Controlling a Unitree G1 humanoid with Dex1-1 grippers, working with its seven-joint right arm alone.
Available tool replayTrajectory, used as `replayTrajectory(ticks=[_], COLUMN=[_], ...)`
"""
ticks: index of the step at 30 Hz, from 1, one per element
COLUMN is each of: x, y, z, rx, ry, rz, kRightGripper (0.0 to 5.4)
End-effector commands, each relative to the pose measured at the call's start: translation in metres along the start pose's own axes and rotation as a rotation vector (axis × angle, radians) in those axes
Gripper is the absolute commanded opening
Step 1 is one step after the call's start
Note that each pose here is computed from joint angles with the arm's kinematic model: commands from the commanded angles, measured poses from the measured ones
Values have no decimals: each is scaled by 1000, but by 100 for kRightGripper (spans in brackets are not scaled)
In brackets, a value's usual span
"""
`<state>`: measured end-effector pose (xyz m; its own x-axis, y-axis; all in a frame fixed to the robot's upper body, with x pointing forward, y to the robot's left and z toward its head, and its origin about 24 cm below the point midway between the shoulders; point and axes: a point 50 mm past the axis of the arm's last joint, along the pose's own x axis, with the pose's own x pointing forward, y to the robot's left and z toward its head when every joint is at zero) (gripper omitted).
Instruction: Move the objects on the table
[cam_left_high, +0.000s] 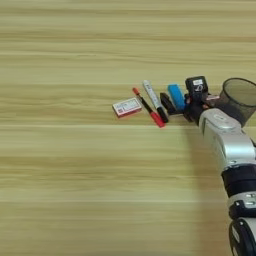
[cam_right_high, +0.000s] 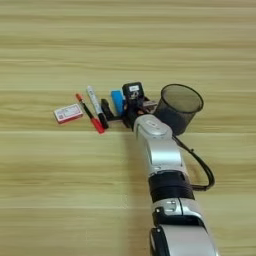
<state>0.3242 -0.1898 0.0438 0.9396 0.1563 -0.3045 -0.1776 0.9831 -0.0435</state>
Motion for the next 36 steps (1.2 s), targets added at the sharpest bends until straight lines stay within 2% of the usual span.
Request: replayTrajectory(ticks=[1,13,25,32,36], x=[0,-4,-5,-4,-2], y=[4,31,61,69,70], z=[40,40,35,34,36], rx=[-43,-71,-125,-144,-133], ry=[-171,-202,-197,-197,-193], rz=[28,144,253,278,267], kRightGripper=[538,538,538,538,538])
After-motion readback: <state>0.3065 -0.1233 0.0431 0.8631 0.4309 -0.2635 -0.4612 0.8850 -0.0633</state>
